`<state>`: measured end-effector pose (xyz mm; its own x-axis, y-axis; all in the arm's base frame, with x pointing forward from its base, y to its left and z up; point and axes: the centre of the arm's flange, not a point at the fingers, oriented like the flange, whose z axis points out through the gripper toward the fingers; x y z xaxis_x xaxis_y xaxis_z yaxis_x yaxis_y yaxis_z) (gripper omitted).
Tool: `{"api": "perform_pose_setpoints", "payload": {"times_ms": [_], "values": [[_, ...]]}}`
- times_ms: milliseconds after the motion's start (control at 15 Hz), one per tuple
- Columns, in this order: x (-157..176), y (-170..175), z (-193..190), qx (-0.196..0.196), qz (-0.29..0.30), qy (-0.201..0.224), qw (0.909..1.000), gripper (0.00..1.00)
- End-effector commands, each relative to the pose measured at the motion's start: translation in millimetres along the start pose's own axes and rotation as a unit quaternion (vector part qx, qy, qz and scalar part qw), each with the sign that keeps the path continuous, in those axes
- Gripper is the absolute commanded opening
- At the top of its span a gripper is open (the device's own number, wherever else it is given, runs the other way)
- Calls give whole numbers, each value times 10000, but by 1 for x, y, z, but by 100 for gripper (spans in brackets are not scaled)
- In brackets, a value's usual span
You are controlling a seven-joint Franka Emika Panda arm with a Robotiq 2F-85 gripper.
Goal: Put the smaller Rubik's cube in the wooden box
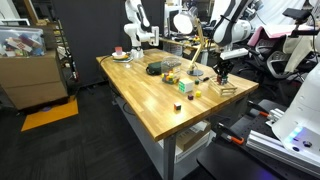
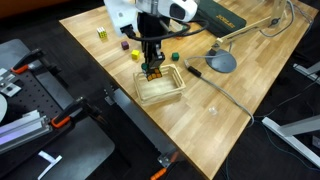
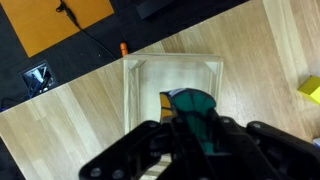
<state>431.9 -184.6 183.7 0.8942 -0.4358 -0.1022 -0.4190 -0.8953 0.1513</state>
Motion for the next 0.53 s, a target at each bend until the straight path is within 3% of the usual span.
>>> {"api": "perform_pose_setpoints", "payload": {"times_ms": [0, 400, 467], "values": [[8, 3, 9, 24, -101, -16, 9999, 6], [6, 10, 21, 3, -104, -118, 9999, 6], [7, 11, 24, 10, -103, -136, 9999, 14]]}}
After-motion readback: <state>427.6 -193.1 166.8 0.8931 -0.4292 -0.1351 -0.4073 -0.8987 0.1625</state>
